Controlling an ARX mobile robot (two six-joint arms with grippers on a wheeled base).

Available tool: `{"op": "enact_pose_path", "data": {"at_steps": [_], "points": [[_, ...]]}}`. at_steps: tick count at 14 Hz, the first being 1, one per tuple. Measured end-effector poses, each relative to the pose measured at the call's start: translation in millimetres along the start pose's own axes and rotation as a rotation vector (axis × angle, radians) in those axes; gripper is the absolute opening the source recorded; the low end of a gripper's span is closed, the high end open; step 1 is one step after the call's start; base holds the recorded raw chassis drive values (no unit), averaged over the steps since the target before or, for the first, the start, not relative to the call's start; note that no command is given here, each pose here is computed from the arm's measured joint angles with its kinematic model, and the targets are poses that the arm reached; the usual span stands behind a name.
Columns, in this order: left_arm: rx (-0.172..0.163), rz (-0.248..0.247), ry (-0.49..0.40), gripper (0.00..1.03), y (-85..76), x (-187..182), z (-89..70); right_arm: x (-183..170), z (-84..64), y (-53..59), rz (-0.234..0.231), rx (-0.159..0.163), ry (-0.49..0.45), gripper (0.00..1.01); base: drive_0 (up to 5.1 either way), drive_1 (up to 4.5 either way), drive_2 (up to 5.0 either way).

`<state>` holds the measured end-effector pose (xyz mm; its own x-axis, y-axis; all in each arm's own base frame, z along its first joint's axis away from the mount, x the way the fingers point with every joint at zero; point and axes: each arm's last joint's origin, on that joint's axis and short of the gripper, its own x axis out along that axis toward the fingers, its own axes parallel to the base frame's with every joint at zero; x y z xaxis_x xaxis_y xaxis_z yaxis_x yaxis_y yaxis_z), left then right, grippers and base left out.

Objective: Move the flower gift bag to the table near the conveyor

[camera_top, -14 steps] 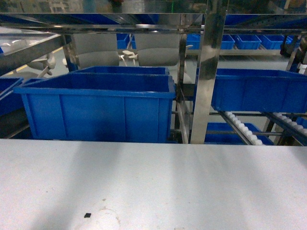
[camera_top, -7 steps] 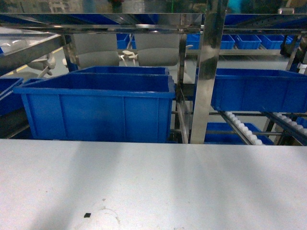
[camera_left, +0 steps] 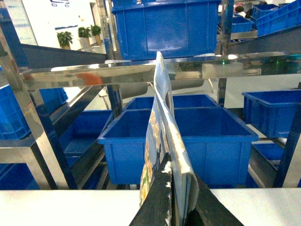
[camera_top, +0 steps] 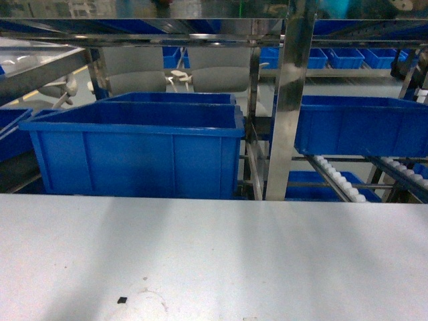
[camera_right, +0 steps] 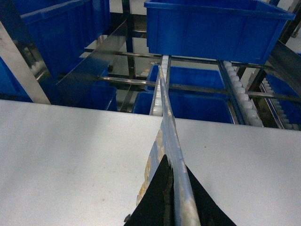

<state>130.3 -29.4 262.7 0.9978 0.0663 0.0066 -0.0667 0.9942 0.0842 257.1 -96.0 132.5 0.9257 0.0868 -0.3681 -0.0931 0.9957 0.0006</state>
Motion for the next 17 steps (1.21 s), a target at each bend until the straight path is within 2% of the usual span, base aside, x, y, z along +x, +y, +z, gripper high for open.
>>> {"op": "enact_pose_path", "data": {"at_steps": [2, 6, 8, 9, 13, 14, 15, 17], "points": [[0.000, 0.000, 0.000, 0.02, 0.0, 0.0, 0.0, 10.2, 2.0, 1.4, 0.002, -0.017, -0.007, 0.02, 0.0, 0.00, 0.0], [0.000, 0.000, 0.000, 0.02, 0.0, 0.0, 0.0, 27.5, -5.6, 17.5, 0.021, -0.032, 0.004, 0.02, 0.0, 0.00, 0.0], [0.000, 0.000, 0.000, 0.02, 0.0, 0.0, 0.0, 34.6, -15.2, 24.4, 0.022, -0.036, 0.005, 0.02, 0.0, 0.00, 0.0], [0.000, 0.000, 0.000, 0.02, 0.0, 0.0, 0.0, 35.4, -22.0, 28.4, 0.017, -0.029, 0.021, 0.02, 0.0, 0.00, 0.0], [0.000, 0.000, 0.000, 0.02, 0.0, 0.0, 0.0, 31.3, -37.1, 54.5, 0.047, -0.057, 0.018, 0.02, 0.0, 0.00, 0.0], [0.000, 0.000, 0.000, 0.02, 0.0, 0.0, 0.0, 27.2, -40.2, 58.9, 0.051, -0.068, 0.026, 0.09, 0.0, 0.00, 0.0], [0.000, 0.000, 0.000, 0.02, 0.0, 0.0, 0.0, 23.0, -42.9, 59.9, 0.052, -0.061, 0.049, 0.20, 0.0, 0.00, 0.0], [0.000, 0.000, 0.000, 0.02, 0.0, 0.0, 0.0, 15.3, -30.7, 56.1, 0.015, -0.060, 0.020, 0.46, 0.0, 0.00, 0.0]]}}
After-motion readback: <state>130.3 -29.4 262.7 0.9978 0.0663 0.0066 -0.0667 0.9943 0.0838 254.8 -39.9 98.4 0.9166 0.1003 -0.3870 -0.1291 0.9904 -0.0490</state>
